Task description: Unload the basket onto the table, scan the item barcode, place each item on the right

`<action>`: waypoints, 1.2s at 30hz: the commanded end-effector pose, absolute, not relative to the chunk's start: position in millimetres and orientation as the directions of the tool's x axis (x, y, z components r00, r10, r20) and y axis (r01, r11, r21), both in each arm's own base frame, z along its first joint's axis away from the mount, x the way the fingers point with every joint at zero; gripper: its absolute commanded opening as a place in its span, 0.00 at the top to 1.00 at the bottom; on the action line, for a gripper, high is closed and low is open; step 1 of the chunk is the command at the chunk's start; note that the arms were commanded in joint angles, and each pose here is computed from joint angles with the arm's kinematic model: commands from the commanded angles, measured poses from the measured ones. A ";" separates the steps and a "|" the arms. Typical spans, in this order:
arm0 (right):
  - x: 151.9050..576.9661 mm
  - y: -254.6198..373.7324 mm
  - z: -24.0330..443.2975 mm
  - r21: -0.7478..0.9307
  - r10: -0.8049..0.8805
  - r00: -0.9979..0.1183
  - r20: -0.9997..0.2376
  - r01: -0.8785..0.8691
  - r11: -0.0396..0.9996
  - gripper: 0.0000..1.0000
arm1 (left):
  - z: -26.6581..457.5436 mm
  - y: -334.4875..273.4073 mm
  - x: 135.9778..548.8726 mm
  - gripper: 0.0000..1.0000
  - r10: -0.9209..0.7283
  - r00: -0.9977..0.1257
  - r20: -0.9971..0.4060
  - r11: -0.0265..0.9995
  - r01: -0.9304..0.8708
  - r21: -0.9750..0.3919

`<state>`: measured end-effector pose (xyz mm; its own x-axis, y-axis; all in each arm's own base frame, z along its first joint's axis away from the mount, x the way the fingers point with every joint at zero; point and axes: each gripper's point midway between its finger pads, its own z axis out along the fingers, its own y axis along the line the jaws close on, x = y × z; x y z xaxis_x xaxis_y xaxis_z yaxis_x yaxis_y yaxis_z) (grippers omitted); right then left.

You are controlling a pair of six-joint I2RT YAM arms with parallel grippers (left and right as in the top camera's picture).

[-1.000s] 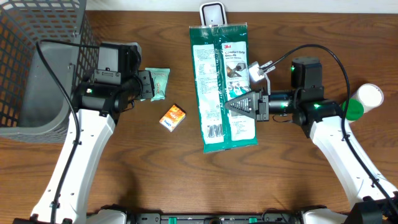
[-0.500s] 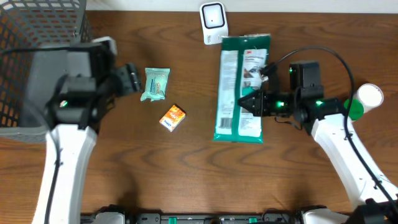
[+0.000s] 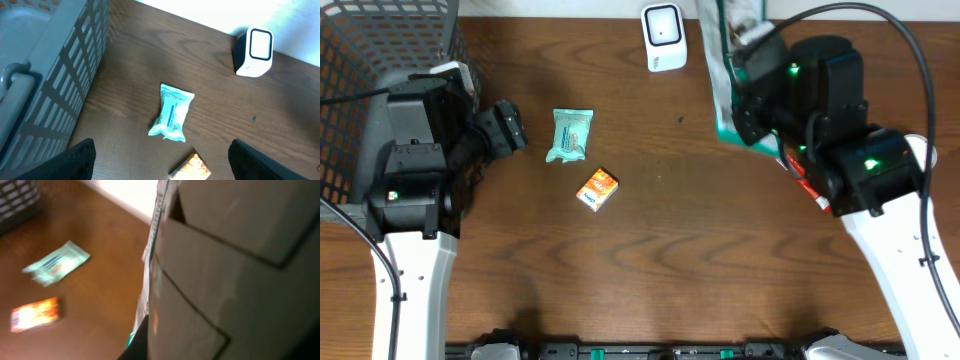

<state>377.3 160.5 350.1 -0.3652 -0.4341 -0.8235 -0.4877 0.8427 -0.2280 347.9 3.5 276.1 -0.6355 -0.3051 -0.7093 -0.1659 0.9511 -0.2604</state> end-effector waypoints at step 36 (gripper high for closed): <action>623.4 288.6 179.7 -0.978 -0.972 0.116 -0.203 -0.075 0.195 0.99 | 277.1 6.4 347.7 0.14 -0.303 -0.633 -0.713 0.952 -0.173 -0.252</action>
<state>613.0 269.7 159.4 0.0705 -0.9703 -0.2312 -0.1169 0.2221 -0.9680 347.6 3.9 275.6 -0.6367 -0.3062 -0.7077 -0.1679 0.9508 -0.2604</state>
